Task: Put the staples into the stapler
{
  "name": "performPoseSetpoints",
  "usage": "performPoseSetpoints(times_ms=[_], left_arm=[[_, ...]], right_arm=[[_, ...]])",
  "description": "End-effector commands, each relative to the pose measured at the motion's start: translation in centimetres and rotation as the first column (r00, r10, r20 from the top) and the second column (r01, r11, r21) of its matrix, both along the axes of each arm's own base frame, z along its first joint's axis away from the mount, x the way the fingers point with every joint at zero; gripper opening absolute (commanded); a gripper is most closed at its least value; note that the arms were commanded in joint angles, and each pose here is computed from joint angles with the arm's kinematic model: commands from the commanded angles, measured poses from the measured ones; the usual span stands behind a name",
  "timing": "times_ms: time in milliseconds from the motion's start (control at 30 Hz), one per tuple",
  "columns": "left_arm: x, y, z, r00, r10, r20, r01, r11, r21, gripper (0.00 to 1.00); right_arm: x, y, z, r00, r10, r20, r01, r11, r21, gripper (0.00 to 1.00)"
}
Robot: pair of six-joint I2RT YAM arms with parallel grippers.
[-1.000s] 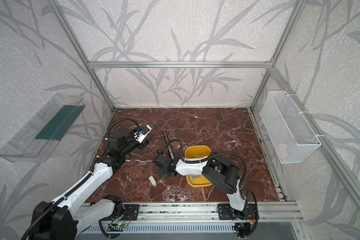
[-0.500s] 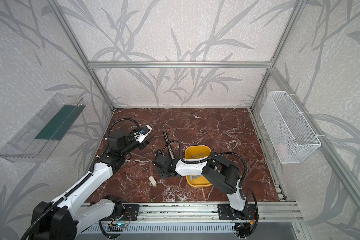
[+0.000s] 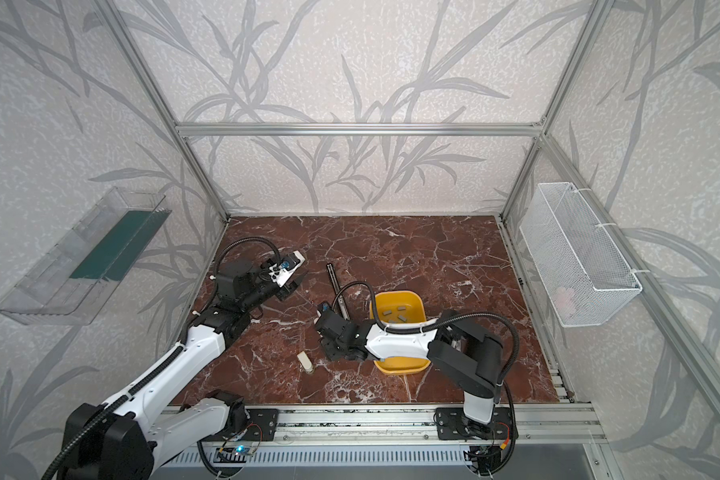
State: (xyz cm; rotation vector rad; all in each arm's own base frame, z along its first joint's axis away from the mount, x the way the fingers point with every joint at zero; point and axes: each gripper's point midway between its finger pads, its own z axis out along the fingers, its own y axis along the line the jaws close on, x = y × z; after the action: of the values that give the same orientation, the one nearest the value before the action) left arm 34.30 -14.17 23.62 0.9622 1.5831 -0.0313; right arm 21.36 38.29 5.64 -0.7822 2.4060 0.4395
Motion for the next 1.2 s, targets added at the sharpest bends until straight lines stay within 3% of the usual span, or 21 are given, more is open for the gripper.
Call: performPoseSetpoints(times_ms=[0,267,400,467,567,633,733,833,967,1100,1167], left_arm=[[-0.4,-0.2,0.8,0.999,-0.025,0.031,0.024,0.999,0.03,0.59],[-2.8,-1.7,1.7,0.985,-0.158,-0.069,0.162,0.985,0.055,0.53],[-7.7,-2.4,0.7,0.931,-0.325,-0.166,0.348,0.928,0.134,0.51],[-9.6,-1.9,-1.1,0.907,-0.354,-0.226,0.401,0.891,0.213,0.51],[-12.1,-1.5,-4.7,0.866,-0.412,-0.285,0.495,0.789,0.364,0.51],[-13.9,-1.7,-7.4,0.812,-0.475,-0.34,0.583,0.695,0.422,0.51],[-16.1,-2.5,-11.2,0.727,-0.545,-0.416,0.686,0.561,0.464,0.48],[-18.2,-3.2,-13.6,0.651,-0.597,-0.468,0.756,0.46,0.465,0.5],[-19.9,-2.2,-15.1,0.603,-0.555,-0.574,0.795,0.349,0.497,0.49],[-21.7,0.3,-18.6,0.572,-0.483,-0.663,0.801,0.158,0.577,0.51],[-22.0,0.6,-19.0,0.574,-0.482,-0.662,0.793,0.127,0.595,0.52]], right_arm=[[1.1,-0.4,5.3,0.988,-0.031,0.148,0.014,0.994,0.113,0.7],[1.6,-4.9,11.1,0.933,-0.095,0.348,0.024,0.979,0.203,0.8],[2.1,-6.7,12.6,0.901,-0.143,0.41,0.045,0.97,0.24,0.8],[2.2,-7.3,12.9,0.891,-0.159,0.426,0.053,0.967,0.248,0.8],[2.5,-8.0,13.1,0.884,-0.179,0.432,0.07,0.964,0.256,0.8],[2.5,-8.3,13.3,0.88,-0.186,0.438,0.076,0.963,0.257,0.8],[2.7,-8.8,13.6,0.869,-0.197,0.454,0.085,0.963,0.256,0.8],[2.9,-9.0,13.4,0.873,-0.204,0.444,0.091,0.96,0.263,0.8],[2.7,-8.5,13.0,0.889,-0.182,0.419,0.071,0.961,0.268,0.8],[2.7,-8.4,12.6,0.894,-0.18,0.411,0.075,0.963,0.259,0.8],[2.7,-8.4,12.4,0.895,-0.181,0.409,0.078,0.964,0.256,0.8]])
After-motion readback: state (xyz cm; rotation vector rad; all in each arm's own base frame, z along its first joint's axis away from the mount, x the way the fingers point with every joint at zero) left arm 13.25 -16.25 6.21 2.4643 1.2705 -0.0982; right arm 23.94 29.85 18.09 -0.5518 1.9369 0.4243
